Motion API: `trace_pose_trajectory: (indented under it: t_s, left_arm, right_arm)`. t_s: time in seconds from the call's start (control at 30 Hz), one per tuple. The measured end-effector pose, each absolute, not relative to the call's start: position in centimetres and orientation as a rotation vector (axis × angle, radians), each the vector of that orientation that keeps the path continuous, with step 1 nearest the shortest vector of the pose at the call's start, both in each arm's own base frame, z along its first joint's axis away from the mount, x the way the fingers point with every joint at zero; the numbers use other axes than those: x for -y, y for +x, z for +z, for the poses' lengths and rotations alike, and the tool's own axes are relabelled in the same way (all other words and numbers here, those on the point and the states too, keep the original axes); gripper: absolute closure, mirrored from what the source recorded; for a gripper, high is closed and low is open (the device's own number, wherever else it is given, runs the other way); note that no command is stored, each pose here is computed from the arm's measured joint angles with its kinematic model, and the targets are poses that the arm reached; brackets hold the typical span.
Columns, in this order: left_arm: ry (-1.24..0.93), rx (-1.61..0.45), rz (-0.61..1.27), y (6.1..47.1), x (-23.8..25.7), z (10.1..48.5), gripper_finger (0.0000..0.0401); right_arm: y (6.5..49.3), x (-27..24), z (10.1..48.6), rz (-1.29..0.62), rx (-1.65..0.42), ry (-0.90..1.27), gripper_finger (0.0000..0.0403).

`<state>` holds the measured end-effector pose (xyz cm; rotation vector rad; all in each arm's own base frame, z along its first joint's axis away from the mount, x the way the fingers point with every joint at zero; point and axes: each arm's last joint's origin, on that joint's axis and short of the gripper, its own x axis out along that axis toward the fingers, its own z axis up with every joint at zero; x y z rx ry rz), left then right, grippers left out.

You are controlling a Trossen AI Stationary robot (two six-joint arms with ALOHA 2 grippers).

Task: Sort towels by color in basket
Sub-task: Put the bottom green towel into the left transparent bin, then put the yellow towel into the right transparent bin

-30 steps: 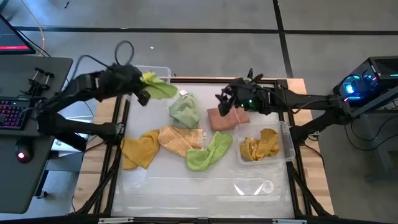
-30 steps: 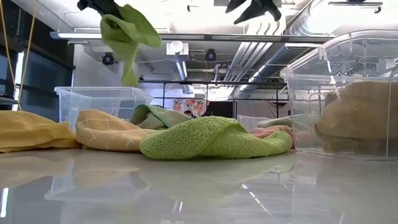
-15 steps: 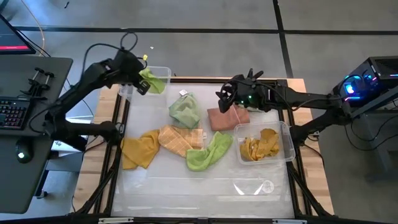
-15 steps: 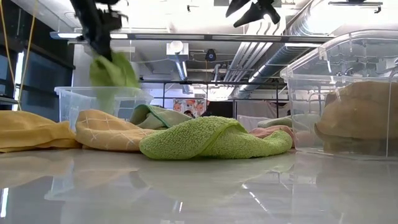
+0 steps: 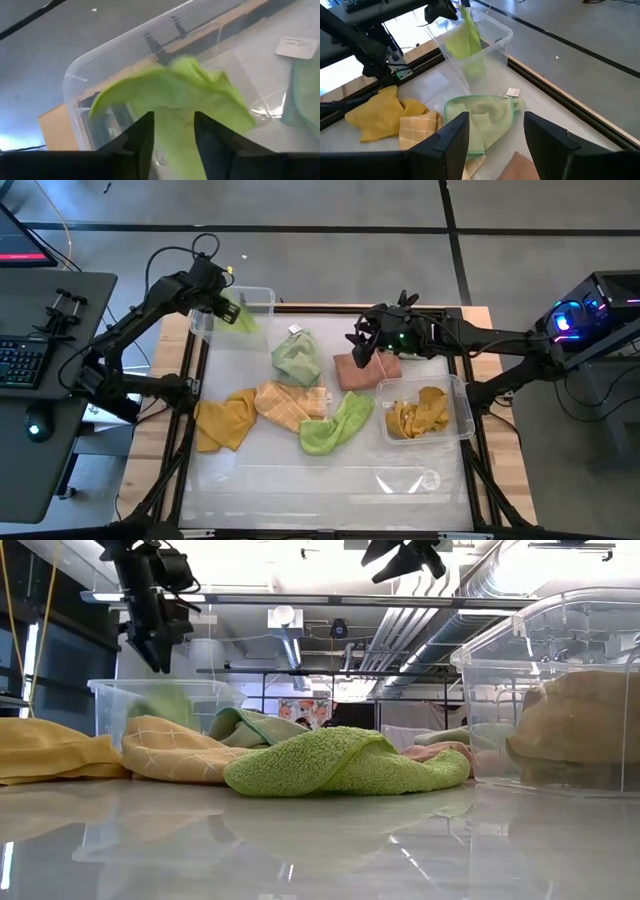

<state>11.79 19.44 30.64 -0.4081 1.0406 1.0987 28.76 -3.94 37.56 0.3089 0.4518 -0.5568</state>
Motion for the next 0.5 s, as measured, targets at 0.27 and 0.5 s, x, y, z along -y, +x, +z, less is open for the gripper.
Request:
trace_pose_trajectory:
  t_s: [0.27, 0.5]
  left_arm:
    - [-0.406, -1.034, 1.056, 11.7, -19.0, 30.9, 0.0232]
    - [-0.251, -0.945, 0.955, 12.1, -15.4, 33.3, 0.0256]
  right_arm:
    - [28.8, 3.9, 37.6, -0.558, -0.451, 0.312, 0.0219]
    - [28.7, 4.1, 37.6, -0.576, -0.434, 0.369, 0.0219]
